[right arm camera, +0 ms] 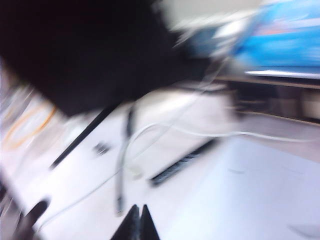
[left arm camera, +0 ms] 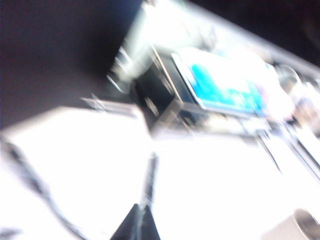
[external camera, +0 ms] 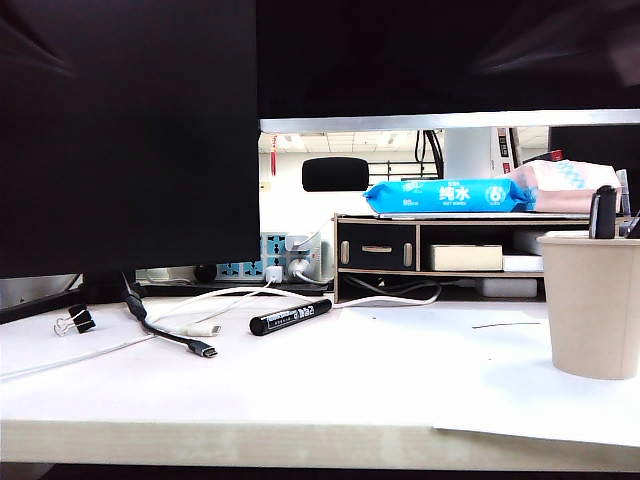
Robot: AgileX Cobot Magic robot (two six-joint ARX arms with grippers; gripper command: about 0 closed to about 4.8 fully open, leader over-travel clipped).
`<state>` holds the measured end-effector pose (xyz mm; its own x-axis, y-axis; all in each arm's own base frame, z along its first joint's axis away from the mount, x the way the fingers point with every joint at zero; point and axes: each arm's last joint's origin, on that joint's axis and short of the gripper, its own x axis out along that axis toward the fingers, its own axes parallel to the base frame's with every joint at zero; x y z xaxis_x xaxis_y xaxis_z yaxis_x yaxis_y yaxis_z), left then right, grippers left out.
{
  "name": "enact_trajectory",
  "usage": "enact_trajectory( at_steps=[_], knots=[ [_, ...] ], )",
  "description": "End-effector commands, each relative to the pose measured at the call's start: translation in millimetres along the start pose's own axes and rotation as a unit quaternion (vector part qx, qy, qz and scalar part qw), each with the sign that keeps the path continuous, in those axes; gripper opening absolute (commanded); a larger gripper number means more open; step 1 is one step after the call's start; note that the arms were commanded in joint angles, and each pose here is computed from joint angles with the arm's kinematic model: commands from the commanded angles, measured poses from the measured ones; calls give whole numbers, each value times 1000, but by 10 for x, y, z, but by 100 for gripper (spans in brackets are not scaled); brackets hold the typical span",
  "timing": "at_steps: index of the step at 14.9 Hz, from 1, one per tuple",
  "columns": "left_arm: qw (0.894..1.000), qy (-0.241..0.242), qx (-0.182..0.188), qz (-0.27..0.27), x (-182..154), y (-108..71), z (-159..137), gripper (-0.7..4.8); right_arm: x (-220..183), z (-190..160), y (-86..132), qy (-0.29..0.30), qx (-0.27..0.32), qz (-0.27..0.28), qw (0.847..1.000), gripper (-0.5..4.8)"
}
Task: Pick up the marker and insert it into the paper cup.
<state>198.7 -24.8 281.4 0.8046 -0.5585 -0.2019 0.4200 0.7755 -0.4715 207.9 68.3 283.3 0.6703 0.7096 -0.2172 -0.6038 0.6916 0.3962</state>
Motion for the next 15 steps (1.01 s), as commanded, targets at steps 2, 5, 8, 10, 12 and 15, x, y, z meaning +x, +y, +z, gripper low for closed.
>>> enact_trajectory(
  at_steps=[2,5,8,10,12,15],
  knots=[
    [998,57,25,-5,339,-127,-152,-5,801,145,18,81,-7,49,996,-6],
    [995,93,30,9,425,-169,-270,-5,1272,166,-59,135,12,57,989,-6],
    [991,122,40,44,418,-128,-342,-5,1611,166,-127,170,23,70,983,-6],
    [990,128,38,53,415,-117,-356,-5,1780,143,-127,185,27,74,980,-6],
    [990,129,37,54,414,-117,-358,-5,1959,105,-98,199,26,71,977,-6],
    [989,129,37,54,412,-116,-359,-5,2121,15,-69,211,22,57,976,-6]
  ],
)
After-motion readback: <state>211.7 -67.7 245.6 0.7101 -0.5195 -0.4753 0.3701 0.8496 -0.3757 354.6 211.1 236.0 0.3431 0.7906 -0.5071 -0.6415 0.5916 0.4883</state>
